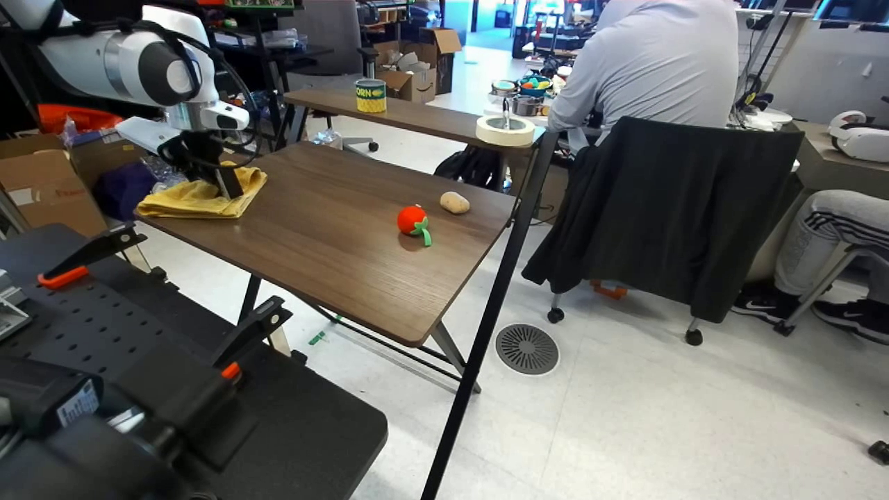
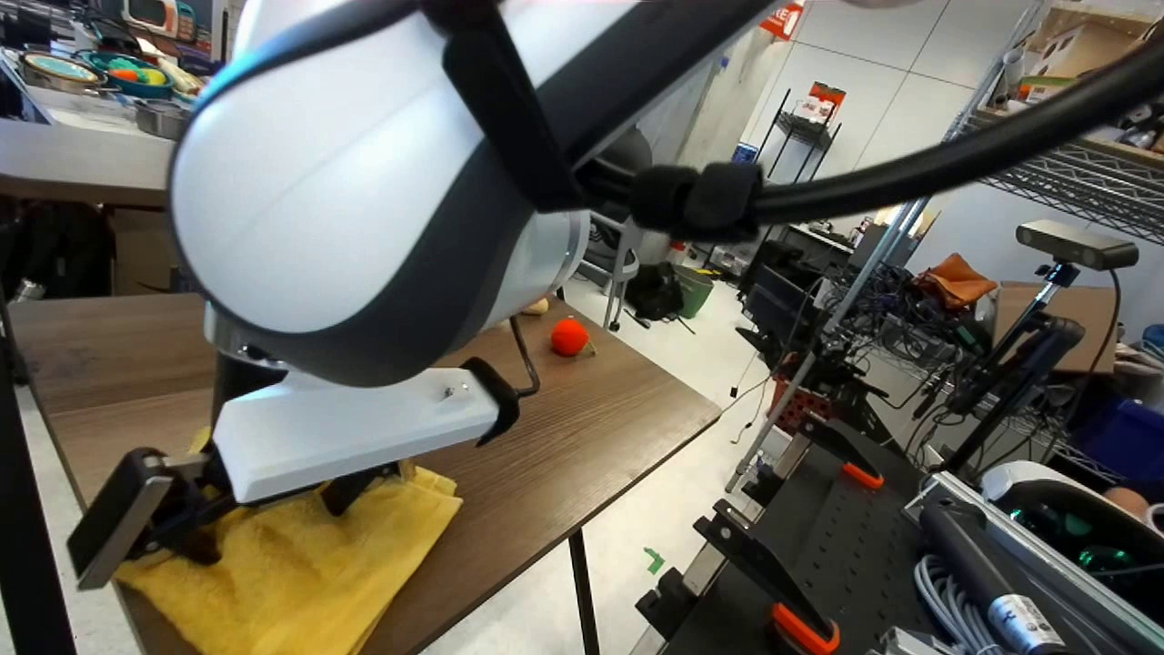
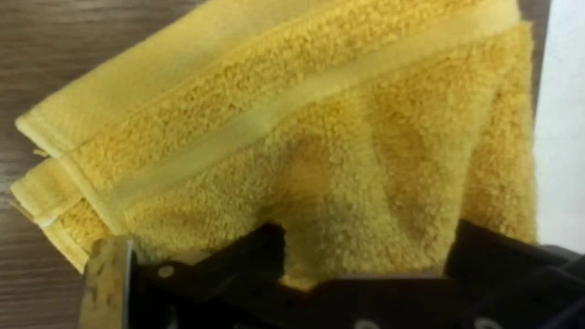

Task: Move the red plushie to the right of the table, then use the towel to wipe the table, then put the brown plushie at the right back corner

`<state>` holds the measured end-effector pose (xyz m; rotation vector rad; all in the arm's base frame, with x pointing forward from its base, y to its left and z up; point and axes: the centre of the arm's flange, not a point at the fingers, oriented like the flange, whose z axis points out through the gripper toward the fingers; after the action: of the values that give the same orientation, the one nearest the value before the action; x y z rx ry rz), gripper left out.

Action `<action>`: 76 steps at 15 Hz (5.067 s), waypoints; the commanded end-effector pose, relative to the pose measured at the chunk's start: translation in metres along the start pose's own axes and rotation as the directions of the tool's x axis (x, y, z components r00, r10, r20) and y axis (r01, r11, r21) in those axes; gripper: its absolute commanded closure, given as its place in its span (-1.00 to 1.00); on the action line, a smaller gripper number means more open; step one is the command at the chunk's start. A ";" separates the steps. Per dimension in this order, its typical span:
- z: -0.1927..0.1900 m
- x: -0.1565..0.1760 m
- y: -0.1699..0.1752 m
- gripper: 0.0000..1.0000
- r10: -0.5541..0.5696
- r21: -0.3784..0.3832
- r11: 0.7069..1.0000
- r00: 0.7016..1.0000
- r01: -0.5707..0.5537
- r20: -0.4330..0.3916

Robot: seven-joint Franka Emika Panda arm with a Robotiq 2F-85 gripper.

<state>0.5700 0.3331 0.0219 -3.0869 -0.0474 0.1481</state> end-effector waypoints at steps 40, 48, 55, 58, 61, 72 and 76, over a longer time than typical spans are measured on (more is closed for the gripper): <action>0.024 0.067 0.124 -1.00 0.396 0.087 0.917 0.856 -0.390 -0.334; 0.009 0.128 0.214 -1.00 0.614 0.174 0.779 0.677 -0.602 -0.407; 0.024 0.130 0.076 -1.00 0.437 0.203 0.899 0.796 -0.387 -0.419; 0.032 0.107 0.032 -1.00 0.347 0.172 0.937 0.866 -0.304 -0.361; 0.021 0.072 0.037 -1.00 0.279 0.115 0.960 0.917 -0.256 -0.287; 0.014 -0.033 0.014 -1.00 -0.038 0.024 0.999 0.997 0.039 -0.069; 0.025 -0.022 0.087 -1.00 0.127 -0.091 0.987 0.991 -0.131 -0.041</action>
<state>0.5567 0.3113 0.0235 -3.0872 0.0057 0.0211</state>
